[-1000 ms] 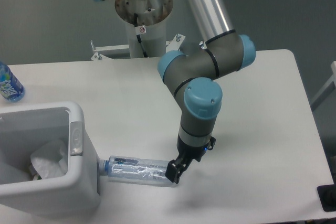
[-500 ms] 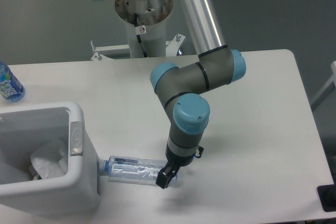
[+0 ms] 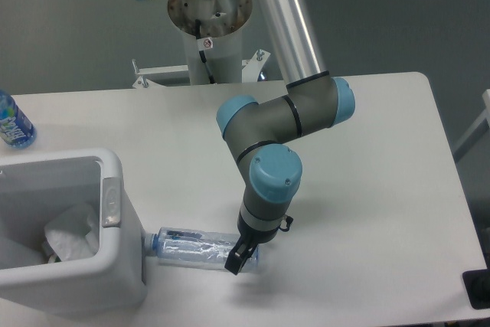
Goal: Place the trash in the trash can
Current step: 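Close the gripper on the bottle and pivot it on the table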
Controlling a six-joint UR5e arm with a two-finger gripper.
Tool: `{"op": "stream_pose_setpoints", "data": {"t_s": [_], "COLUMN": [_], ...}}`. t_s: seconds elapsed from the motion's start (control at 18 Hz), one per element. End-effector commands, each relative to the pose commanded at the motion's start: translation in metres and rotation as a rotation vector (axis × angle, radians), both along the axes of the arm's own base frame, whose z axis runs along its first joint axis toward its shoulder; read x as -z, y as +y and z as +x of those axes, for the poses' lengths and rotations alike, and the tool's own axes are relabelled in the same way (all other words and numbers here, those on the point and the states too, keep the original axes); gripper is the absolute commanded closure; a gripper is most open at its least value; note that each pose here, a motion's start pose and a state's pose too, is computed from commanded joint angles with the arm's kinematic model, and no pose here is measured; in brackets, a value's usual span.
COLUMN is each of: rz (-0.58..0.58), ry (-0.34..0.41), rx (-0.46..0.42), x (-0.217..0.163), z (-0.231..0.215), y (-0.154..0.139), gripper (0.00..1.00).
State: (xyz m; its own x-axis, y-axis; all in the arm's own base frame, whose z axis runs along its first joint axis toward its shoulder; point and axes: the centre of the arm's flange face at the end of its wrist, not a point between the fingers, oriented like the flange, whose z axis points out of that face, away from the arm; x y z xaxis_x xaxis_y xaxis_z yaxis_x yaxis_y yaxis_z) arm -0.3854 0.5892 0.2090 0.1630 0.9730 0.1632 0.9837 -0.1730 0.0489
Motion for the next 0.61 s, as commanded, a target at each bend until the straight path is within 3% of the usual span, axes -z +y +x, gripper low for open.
{"op": "stream_pose_setpoints", "data": {"t_s": [0.61], "rz": [-0.015], "ry": [-0.019], "rx": [-0.003], "x": [0.018], "z": [0.000], "y": [0.004], "gripper": [0.00]}}
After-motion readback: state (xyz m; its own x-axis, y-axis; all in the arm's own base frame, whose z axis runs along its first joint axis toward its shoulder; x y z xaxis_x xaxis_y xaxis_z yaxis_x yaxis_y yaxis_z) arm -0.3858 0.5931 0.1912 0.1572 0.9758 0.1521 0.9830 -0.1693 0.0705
